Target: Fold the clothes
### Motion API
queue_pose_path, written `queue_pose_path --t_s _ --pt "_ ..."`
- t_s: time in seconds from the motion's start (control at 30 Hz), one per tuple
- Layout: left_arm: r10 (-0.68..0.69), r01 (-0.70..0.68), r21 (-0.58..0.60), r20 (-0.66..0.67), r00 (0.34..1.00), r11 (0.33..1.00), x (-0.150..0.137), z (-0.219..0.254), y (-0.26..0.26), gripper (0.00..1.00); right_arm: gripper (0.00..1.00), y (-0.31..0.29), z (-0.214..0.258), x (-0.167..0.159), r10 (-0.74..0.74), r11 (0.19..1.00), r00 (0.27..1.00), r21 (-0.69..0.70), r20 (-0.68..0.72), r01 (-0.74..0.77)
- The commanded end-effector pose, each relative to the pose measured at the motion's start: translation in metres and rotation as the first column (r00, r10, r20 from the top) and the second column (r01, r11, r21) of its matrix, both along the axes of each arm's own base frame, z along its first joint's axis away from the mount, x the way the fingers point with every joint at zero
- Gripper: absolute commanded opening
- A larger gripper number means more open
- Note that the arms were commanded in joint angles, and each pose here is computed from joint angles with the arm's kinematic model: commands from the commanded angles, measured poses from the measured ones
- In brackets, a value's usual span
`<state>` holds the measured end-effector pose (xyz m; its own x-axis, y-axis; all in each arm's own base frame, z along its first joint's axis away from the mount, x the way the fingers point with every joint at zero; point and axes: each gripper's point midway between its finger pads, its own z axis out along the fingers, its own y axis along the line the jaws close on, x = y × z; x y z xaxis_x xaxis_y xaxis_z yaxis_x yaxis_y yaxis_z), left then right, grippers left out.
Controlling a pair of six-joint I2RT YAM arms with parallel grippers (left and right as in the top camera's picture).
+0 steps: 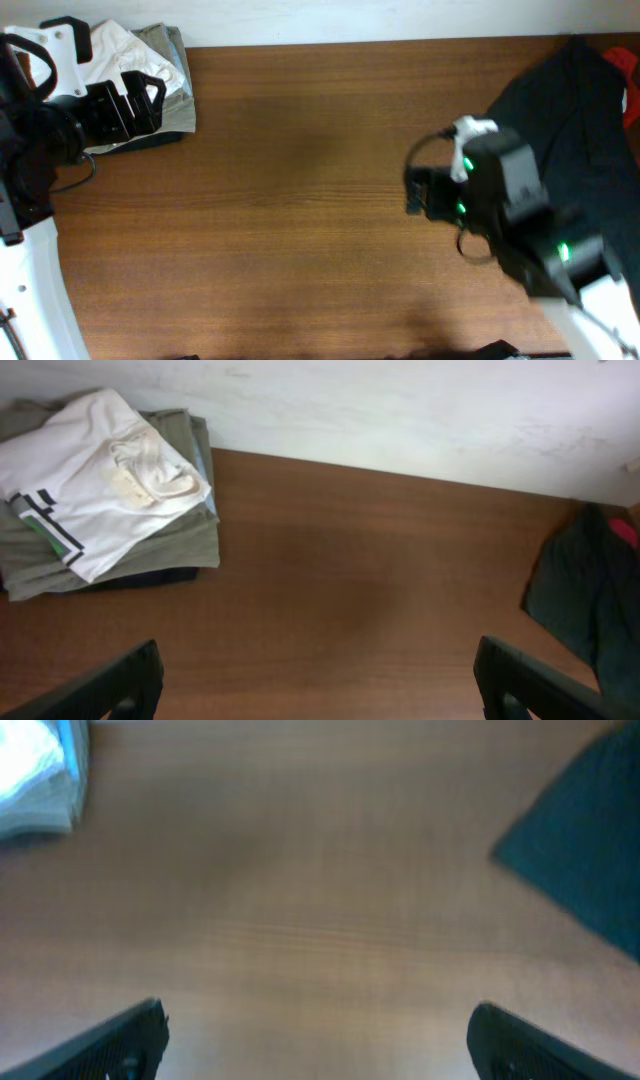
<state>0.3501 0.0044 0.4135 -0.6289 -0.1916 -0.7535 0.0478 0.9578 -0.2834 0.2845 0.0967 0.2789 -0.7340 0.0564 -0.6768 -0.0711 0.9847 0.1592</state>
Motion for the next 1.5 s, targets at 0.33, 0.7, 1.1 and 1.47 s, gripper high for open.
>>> queue_pose_path --t_s 0.33,0.7,1.1,1.47 --pt "-0.006 0.006 -0.003 0.005 1.0 1.0 -0.001 0.001 -0.002 0.99 0.99 -0.087 -0.106 -0.042 -0.202 0.977 0.767 0.183 0.609 0.113" --pt "-0.006 0.006 -0.003 0.005 1.0 1.0 -0.001 0.001 -0.001 0.99 0.99 -0.076 -0.117 -0.04 0.077 0.992 0.71 -0.128 0.7 0.018" --pt "-0.006 0.006 -0.003 0.005 1.0 1.0 -0.001 0.001 -0.001 0.99 0.99 -0.076 -0.118 -0.04 0.075 0.992 0.714 -0.124 0.697 0.018" --pt "-0.134 0.16 0.166 -0.156 0.979 0.973 -0.038 -0.067 -0.027 0.99 0.99 -0.076 -0.118 -0.04 0.075 0.992 0.714 -0.124 0.697 0.018"
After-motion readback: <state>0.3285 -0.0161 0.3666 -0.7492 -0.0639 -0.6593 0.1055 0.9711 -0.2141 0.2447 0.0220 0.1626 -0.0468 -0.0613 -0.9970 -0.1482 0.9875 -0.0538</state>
